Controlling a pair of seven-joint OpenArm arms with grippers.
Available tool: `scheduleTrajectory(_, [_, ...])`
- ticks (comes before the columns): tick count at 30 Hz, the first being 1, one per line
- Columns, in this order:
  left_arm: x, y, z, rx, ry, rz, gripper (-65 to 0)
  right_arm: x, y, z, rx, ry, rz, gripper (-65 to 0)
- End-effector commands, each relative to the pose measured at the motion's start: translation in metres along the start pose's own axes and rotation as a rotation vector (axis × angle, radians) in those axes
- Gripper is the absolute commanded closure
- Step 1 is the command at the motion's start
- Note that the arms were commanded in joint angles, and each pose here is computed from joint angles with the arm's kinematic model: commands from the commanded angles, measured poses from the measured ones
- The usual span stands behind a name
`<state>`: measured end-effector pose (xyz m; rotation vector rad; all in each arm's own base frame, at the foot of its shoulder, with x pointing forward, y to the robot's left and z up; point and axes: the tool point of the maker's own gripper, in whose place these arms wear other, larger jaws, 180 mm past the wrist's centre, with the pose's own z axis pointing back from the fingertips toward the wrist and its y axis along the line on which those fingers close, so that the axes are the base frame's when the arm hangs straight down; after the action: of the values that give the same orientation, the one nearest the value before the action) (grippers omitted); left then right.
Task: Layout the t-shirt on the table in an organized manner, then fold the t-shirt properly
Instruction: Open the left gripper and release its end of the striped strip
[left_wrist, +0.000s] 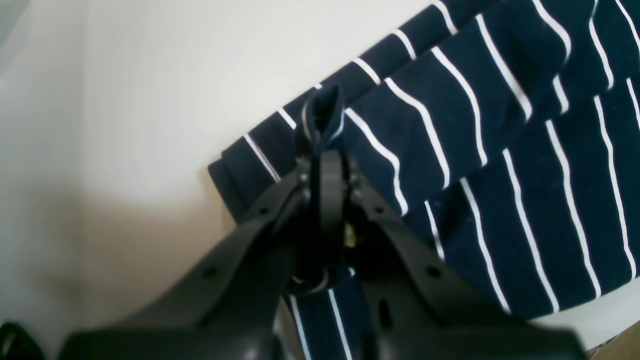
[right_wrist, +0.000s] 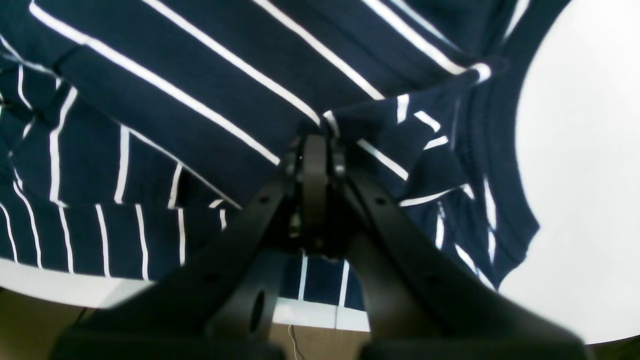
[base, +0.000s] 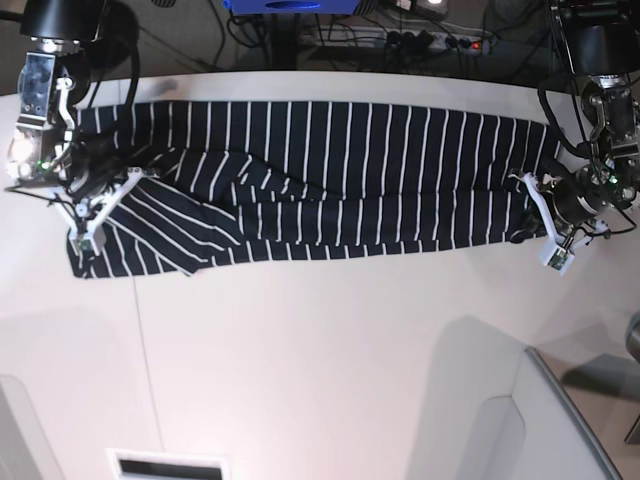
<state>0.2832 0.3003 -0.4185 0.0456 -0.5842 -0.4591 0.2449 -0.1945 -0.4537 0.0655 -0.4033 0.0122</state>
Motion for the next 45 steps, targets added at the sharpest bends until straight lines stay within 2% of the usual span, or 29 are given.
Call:
scheduleTrajectory(1, [0.011, 0.012, 0.007, 0.027, -0.029, -0.017, 0.0, 0.012, -0.004, 0.005, -0.009, -0.036, 0.004, -7.7])
scheduleTrajectory(4, [0.003, 0.007, 0.007, 0.019, -0.014, -0.020, 0.0, 0.009, -0.004, 0.005, -0.008, -0.023, 0.004, -23.3])
scheduleTrajectory(6, [0.003, 0.005, 0.010, 0.020, -0.016, -0.032, 0.0, 0.008, -0.004, 0.005, -0.007, -0.014, 0.003, -28.4])
scheduleTrajectory(12, [-0.011, 0.001, 0.014, 0.016, 0.013, -0.050, 0.0, 0.011, 0.001, 0.006, 0.005, -0.027, -0.026, -28.5])
scheduleTrajectory(20, [-0.020, 0.004, 0.018, 0.019, 0.037, -0.061, 0.0, 0.045, 0.008, 0.035, -0.006, -0.165, -0.023, -28.5])
scheduleTrajectory(25, [-0.025, 0.008, 0.019, 0.042, 0.065, -0.091, 0.0, 0.050, 0.009, 0.037, -0.008, -0.177, -0.021, -28.5])
scheduleTrajectory(30, [-0.028, 0.012, 0.019, 0.059, 0.087, -0.112, -28.0, 0.050, 0.010, 0.037, -0.005, -0.177, -0.019, -28.5])
scheduleTrajectory(31, [-0.028, 0.012, 0.019, 0.059, 0.087, -0.112, -32.6, 0.052, 0.010, 0.037, -0.005, -0.181, -0.017, -28.5])
scheduleTrajectory(33, [-0.028, 0.012, 0.019, 0.060, 0.086, -0.113, -37.8, 0.056, 0.010, 0.037, -0.004, -0.187, -0.017, -28.5])
scheduleTrajectory(35, [-0.023, 0.013, 0.021, 0.068, 0.070, -0.110, -40.5, 0.056, 0.011, 0.037, -0.003, -0.189, -0.018, -28.5])
scheduleTrajectory(37, [-0.008, 0.008, 0.024, 0.046, 0.007, -0.082, -40.5, 0.056, 0.011, 0.037, -0.003, -0.189, -0.018, -28.5])
scheduleTrajectory(42, [0.025, 0.029, 0.050, 0.025, -0.228, 0.152, -40.5, 0.054, 0.011, 0.037, -0.002, -0.184, -0.019, -28.5])
scheduleTrajectory(45, [0.026, 0.028, 0.051, 0.018, -0.240, 0.168, -40.3, 0.053, 0.011, 0.037, -0.002, -0.186, -0.020, -28.5])
